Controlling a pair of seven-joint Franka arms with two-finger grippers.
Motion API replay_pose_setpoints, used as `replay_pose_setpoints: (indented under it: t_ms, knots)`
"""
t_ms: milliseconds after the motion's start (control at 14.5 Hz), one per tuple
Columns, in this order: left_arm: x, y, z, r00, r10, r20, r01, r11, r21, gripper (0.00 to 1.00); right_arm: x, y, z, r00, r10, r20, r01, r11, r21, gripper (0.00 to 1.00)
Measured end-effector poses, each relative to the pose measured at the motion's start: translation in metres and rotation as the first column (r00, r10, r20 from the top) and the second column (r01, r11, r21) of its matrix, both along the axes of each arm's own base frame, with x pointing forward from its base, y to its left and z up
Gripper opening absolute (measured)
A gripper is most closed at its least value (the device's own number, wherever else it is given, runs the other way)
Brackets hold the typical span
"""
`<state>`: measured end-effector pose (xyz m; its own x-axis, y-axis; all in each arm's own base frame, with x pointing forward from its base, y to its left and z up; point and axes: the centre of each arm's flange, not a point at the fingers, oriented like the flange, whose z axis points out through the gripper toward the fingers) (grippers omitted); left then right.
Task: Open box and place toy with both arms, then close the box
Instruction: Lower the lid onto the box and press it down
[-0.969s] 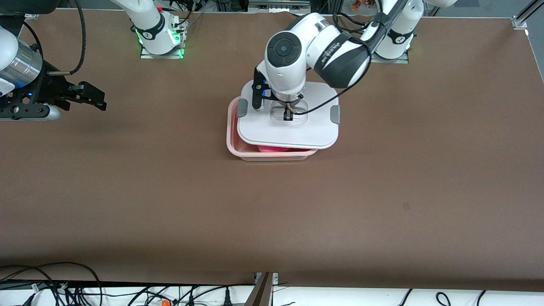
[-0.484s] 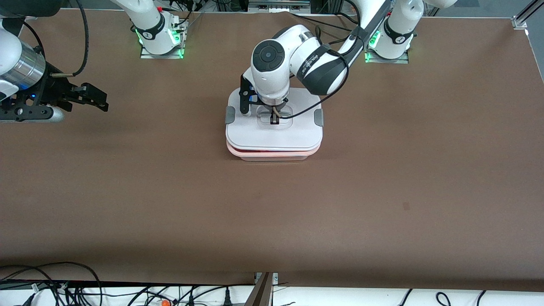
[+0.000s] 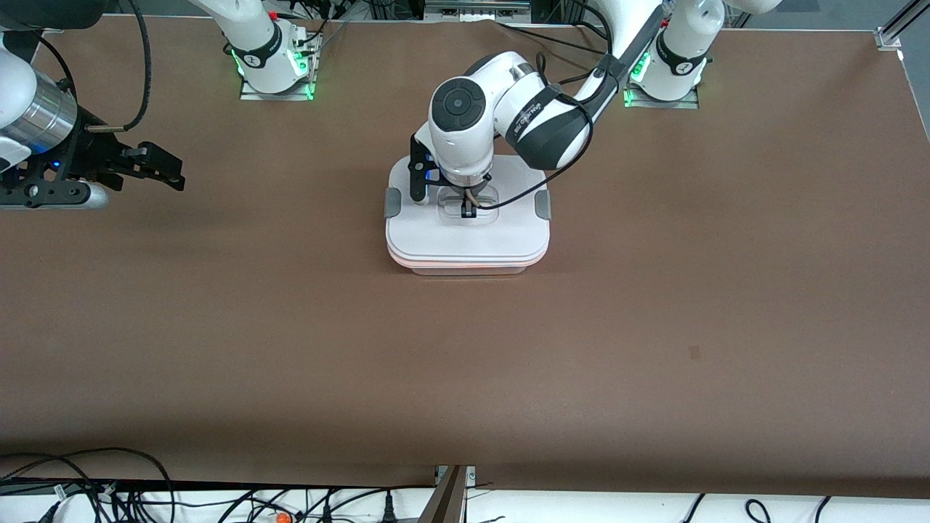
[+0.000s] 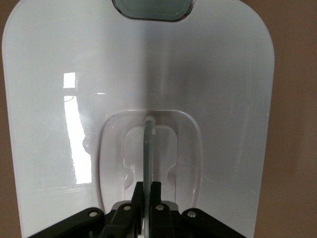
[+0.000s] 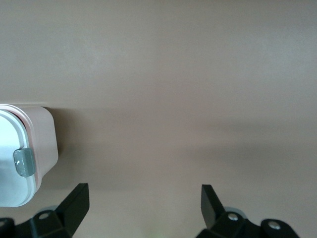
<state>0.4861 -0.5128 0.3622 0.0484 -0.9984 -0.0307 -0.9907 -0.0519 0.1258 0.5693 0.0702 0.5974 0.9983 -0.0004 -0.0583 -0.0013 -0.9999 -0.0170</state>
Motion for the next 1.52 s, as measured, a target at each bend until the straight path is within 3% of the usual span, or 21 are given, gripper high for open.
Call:
replay_pose_setpoints:
  t_ms: [1522]
  knots:
    - [0.007,-0.007,-0.013,1.000,0.025,0.008,-0.025,1.000,0.018,0.07,0.000,0.000,0.000,1.000,-0.005,0.001,0.005,1.000,0.000,1.00]
